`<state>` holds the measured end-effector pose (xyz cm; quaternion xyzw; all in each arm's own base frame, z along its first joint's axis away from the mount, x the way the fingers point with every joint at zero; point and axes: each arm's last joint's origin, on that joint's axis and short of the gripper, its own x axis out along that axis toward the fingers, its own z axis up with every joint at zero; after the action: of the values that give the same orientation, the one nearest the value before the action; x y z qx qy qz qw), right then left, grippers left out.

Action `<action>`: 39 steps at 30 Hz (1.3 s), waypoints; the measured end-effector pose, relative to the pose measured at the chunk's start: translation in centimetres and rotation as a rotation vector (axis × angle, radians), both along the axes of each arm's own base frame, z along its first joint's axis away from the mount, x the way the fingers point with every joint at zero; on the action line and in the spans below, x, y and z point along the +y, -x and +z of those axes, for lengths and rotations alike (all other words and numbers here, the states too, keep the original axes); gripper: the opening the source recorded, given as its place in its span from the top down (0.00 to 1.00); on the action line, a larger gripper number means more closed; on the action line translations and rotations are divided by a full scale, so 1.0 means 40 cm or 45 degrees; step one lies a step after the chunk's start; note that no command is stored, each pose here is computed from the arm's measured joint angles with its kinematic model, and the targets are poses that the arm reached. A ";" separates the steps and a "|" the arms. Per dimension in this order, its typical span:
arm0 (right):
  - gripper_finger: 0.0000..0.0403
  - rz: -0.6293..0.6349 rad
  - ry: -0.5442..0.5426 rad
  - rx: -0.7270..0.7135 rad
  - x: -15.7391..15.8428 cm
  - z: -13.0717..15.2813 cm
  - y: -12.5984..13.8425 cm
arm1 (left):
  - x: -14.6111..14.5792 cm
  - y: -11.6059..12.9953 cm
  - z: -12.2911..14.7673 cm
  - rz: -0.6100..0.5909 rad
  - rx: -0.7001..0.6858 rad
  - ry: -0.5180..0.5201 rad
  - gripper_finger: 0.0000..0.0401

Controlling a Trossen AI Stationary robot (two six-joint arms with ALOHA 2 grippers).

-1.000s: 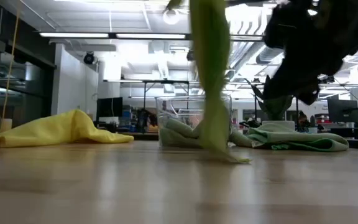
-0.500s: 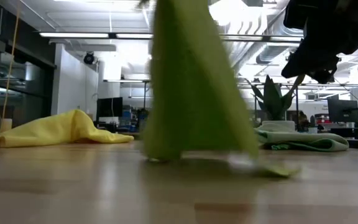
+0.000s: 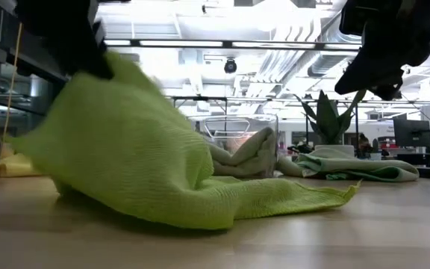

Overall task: Fold microfiber towels
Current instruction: Fold the green towel

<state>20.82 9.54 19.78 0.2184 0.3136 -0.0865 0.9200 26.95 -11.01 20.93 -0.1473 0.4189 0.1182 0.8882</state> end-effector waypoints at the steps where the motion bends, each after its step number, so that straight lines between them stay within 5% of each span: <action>1: 1.00 -0.003 0.002 -0.001 0.000 0.000 0.000 | 0.005 0.005 -0.007 0.028 0.029 0.007 0.97; 11: 1.00 -0.058 0.020 -0.021 -0.003 0.001 -0.001 | 0.095 0.017 -0.019 0.016 0.289 0.040 0.70; 17: 1.00 -0.087 -0.016 -0.022 -0.003 0.001 -0.001 | 0.074 0.047 0.006 -0.050 0.283 0.149 0.56; 26: 1.00 -0.094 -0.014 -0.029 -0.003 0.001 -0.001 | -0.013 0.120 -0.103 0.040 0.072 0.554 0.54; 33: 1.00 -0.104 0.005 -0.024 -0.005 0.000 -0.001 | -0.045 0.133 -0.145 -0.176 -0.019 0.214 0.57; 39: 1.00 -0.109 0.010 -0.014 -0.006 -0.002 0.000 | -0.061 0.139 -0.156 -0.557 -0.023 -0.151 0.59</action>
<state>20.80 9.28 19.71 0.2287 0.2984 -0.1258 0.9181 21.38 -13.46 14.68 -0.0014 0.4251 -0.0542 0.9035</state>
